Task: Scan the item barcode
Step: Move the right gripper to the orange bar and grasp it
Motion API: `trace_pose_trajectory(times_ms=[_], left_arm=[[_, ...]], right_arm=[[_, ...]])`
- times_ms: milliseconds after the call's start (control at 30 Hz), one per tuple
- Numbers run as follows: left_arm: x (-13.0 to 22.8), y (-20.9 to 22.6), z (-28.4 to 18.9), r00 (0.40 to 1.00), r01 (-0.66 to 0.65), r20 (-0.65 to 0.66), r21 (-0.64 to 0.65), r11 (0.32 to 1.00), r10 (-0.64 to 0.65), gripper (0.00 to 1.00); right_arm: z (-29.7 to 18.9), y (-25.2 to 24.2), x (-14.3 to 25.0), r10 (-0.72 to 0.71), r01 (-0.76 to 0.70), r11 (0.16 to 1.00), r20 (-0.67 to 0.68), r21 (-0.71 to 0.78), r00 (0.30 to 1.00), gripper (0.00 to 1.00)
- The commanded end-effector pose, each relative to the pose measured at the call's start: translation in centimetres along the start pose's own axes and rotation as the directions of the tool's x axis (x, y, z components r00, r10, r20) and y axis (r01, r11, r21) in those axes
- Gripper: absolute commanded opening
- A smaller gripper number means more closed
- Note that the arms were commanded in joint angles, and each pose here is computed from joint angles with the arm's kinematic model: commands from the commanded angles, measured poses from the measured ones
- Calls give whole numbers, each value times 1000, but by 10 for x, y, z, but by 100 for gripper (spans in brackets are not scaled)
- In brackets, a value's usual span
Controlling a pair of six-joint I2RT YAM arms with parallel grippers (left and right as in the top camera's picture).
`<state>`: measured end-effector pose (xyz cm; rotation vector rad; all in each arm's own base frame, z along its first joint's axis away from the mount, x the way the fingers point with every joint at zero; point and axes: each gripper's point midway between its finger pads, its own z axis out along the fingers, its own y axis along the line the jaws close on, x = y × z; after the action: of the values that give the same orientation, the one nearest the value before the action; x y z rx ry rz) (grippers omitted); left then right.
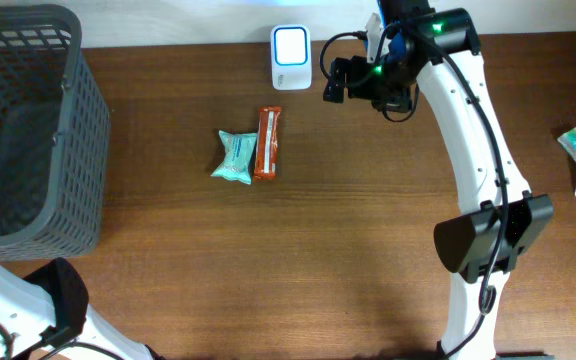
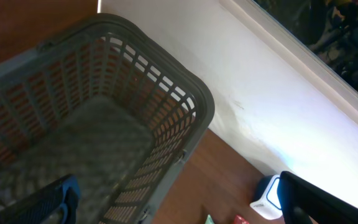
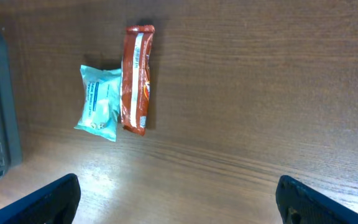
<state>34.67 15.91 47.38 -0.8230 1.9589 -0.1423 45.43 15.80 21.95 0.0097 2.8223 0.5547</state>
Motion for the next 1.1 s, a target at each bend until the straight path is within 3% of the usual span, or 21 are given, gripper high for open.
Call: trace_pose_trajectory(times_ms=[0, 167, 233, 367, 467, 667, 767, 1067], left_arm=[[-1, 1, -1, 1000, 6, 3, -1, 1000, -6, 99], [-1, 1, -1, 1000, 6, 3, -1, 1000, -6, 99], [-1, 1, -1, 1000, 6, 3, -1, 1000, -6, 99], [-1, 1, -1, 1000, 6, 3, -1, 1000, -6, 99], [-1, 1, -1, 1000, 6, 3, -1, 1000, -6, 99], [-1, 1, -1, 1000, 6, 3, -1, 1000, -6, 99], [-1, 1, -1, 1000, 6, 3, -1, 1000, -6, 99], [-1, 1, -1, 1000, 6, 3, -1, 1000, -6, 99]], right_arm=[[3, 8, 0, -11, 11, 1000, 6, -10, 1000, 99], [8, 16, 1, -31, 31, 999, 4, -12, 999, 99], [16, 22, 1, -44, 44, 999, 1, -17, 999, 91], [58, 41, -1, -95, 95, 995, -16, -35, 995, 83], [98, 61, -3, -147, 146, 988, -12, -52, 989, 84], [172, 50, -1, -62, 59, 997, -68, -53, 996, 84], [203, 54, 11, -62, 51, 994, -120, -92, 991, 67], [247, 52, 33, -36, 23, 997, -183, -72, 982, 66]])
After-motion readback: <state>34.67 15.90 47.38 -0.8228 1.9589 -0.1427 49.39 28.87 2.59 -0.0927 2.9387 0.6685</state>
